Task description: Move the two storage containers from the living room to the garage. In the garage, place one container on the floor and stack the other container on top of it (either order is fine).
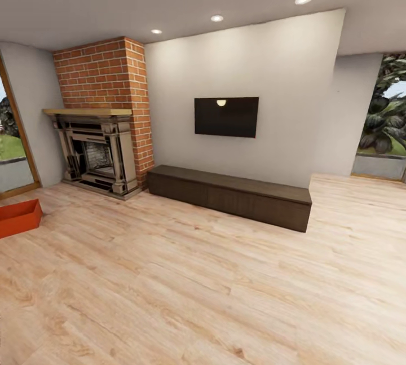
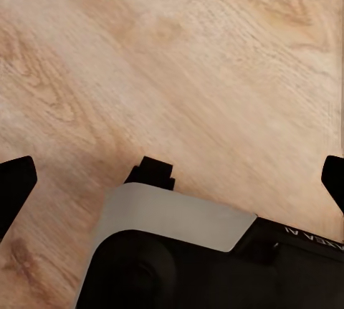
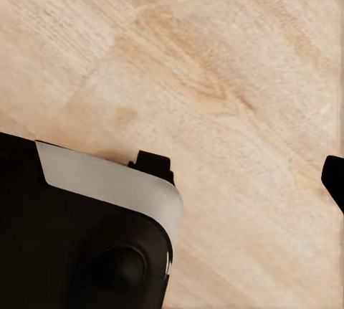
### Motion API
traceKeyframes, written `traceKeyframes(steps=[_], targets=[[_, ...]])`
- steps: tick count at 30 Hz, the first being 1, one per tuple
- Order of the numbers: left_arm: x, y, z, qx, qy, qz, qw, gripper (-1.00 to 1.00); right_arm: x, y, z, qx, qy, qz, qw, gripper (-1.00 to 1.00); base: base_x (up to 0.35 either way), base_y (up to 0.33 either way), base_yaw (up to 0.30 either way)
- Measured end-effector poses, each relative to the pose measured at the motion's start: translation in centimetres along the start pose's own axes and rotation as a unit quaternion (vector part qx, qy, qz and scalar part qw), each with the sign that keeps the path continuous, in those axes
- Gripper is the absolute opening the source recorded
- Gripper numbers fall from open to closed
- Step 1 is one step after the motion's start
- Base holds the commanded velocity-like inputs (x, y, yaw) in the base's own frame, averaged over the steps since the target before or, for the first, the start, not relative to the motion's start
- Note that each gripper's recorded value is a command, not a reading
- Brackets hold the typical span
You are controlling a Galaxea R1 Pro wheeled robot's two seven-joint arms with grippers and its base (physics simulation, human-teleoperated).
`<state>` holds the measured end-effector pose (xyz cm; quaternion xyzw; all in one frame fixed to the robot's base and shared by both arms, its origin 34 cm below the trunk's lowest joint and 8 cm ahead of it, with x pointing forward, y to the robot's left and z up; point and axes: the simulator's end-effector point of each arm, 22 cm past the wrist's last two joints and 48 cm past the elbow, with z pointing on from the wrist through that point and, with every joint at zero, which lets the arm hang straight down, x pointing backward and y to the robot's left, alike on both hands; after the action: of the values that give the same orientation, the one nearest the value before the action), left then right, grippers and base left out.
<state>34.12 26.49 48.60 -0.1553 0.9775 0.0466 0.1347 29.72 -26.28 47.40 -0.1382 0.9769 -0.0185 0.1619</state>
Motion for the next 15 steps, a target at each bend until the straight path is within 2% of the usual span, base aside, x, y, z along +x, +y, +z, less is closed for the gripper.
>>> traceKeyframes(steps=[10,15], targets=[[0.02,0.02,0.00,0.000,0.000,0.000,1.0000,1.00,0.06,-0.17,-0.01,0.001,0.000,0.000,1.0000,1.00,0.321,0.000,0.260],[0.02,0.02,0.00,0.000,0.000,0.000,1.0000,1.00,0.08,-0.31,-0.01,0.002,0.000,0.000,1.0000,1.00,0.321,0.000,0.062]])
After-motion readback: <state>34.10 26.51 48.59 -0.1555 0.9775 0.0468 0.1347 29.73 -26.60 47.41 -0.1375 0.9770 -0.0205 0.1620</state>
